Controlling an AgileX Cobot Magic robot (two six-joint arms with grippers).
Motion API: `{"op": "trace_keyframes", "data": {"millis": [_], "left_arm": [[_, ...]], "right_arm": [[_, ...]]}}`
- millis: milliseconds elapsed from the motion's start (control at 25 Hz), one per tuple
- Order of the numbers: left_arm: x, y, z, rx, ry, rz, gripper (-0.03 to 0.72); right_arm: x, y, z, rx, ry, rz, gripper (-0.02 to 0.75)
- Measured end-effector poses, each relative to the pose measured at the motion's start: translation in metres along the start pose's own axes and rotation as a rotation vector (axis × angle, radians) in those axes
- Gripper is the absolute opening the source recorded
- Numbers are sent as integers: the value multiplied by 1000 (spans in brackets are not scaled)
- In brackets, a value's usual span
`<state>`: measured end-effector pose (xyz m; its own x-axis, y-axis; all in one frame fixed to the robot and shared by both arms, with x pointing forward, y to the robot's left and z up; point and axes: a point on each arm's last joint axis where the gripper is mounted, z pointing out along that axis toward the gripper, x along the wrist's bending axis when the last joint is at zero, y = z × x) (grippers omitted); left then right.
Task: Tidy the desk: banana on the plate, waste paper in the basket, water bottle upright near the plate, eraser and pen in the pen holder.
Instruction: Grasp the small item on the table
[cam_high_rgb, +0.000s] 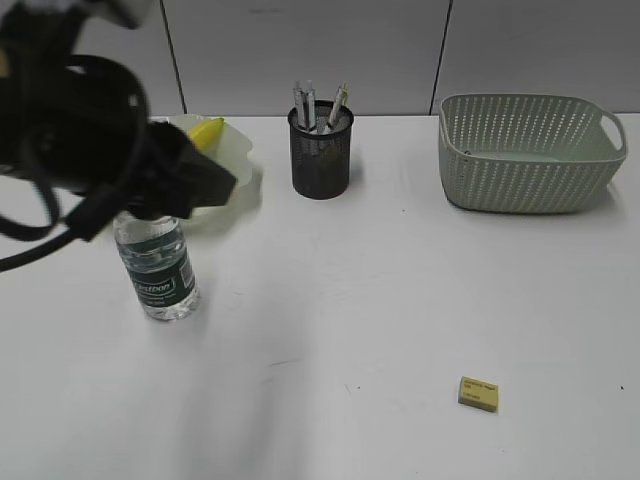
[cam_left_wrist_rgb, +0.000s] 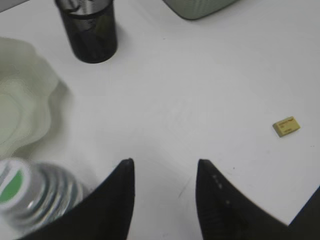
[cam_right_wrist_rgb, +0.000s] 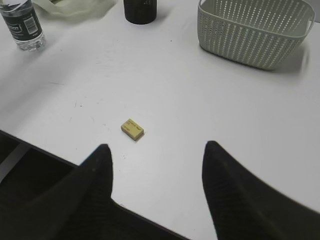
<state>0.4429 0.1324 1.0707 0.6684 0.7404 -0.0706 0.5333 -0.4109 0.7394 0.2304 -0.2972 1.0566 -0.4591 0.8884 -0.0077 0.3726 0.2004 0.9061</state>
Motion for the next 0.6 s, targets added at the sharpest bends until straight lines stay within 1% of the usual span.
{"op": "trace_keyframes", "data": {"millis": [120, 160, 240, 320, 480, 600], "left_arm": [[-17, 18, 33, 43, -50, 72, 311], [-23, 27, 40, 37, -65, 92, 310], [-32, 36, 61, 65, -88, 115, 314], [-43, 51, 76, 60, -109, 141, 330], [-64, 63, 108, 84, -152, 225, 385], [-80, 64, 127, 130, -189, 299, 400]], "right_arm": [[0, 0, 0, 0, 0, 0, 457], [0, 0, 0, 0, 0, 0, 457], [0, 0, 0, 0, 0, 0, 457], [0, 0, 0, 0, 0, 0, 457], [0, 0, 0, 0, 0, 0, 457], [0, 0, 0, 0, 0, 0, 457]]}}
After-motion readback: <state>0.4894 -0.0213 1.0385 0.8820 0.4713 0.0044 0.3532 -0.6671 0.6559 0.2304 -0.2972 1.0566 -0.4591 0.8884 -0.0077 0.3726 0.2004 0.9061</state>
